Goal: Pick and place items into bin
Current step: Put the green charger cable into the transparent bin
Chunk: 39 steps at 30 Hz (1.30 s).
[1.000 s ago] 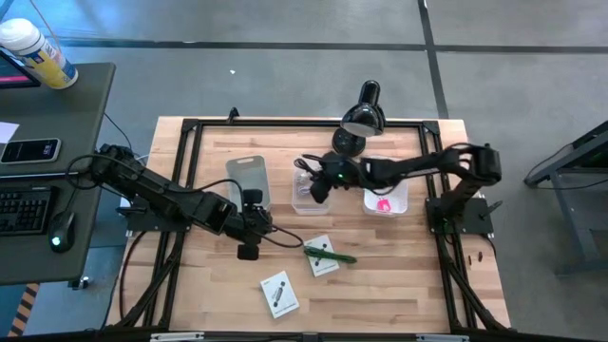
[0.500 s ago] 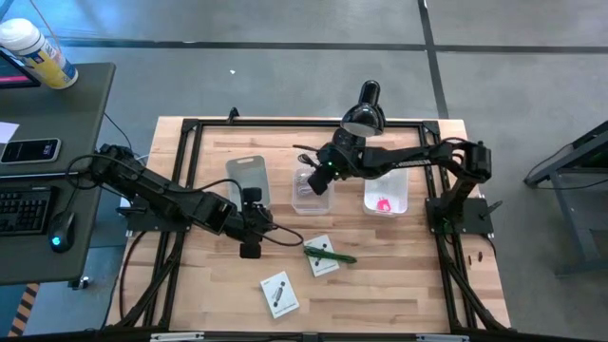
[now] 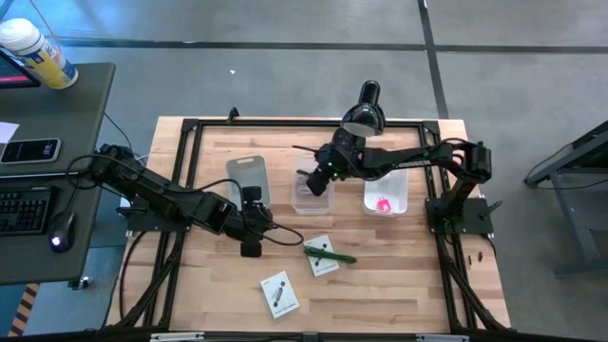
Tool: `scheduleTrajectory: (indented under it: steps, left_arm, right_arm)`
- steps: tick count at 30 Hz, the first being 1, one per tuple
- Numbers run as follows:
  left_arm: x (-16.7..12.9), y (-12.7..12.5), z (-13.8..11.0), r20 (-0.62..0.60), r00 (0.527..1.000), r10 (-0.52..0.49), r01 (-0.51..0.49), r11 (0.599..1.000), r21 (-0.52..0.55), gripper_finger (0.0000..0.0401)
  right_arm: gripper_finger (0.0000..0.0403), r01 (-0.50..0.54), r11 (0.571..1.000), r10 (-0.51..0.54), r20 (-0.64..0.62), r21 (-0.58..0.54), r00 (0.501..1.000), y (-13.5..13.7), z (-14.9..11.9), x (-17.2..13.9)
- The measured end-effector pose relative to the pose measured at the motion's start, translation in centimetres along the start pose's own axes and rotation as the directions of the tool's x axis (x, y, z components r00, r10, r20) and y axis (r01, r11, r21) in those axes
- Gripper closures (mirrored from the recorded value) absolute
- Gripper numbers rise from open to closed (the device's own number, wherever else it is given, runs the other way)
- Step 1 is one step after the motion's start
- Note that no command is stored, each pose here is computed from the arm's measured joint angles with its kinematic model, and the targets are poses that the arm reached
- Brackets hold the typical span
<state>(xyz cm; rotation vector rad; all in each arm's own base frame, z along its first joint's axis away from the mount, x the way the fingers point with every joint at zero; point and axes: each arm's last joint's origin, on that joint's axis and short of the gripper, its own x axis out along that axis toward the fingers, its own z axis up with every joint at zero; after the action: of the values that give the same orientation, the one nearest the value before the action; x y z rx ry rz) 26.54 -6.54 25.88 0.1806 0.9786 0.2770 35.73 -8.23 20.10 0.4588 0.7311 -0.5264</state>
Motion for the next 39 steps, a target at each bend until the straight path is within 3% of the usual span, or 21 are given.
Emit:
scheduleTrajectory:
  steps: [12, 23, 31, 39]
  left_arm:
    - [0.0, 0.0, 0.0, 0.0, 1.0, 0.0, 0.0, 1.0, 0.0, 0.0258]
    - [0.0, 0.0, 0.0, -0.001, 1.0, 0.0, 0.0, 1.0, 0.0, 0.0258]
    - [0.0, 0.0, 0.0, 0.0, 1.0, 0.0, 0.0, 1.0, 0.012, 0.0258]
    - [0.0, 0.0, 0.0, -0.002, 1.0, -0.004, 0.004, 1.0, 0.012, 0.0258]
  right_arm:
    - [0.0218, -0.083, 0.989, 0.091, 0.065, -0.12, 0.994, 2.6, -0.1, -1.6]
    - [0.022, -0.192, 0.955, 0.208, 0.05, -0.226, 0.977, 5.6, -1.0, -7.2]
    - [0.022, -0.295, 0.913, 0.296, -0.04, -0.28, 0.954, 8.7, -4.0, -10.8]
    - [0.022, -0.413, 0.86, 0.357, -0.226, -0.298, 0.906, 12.2, -9.0, -13.4]
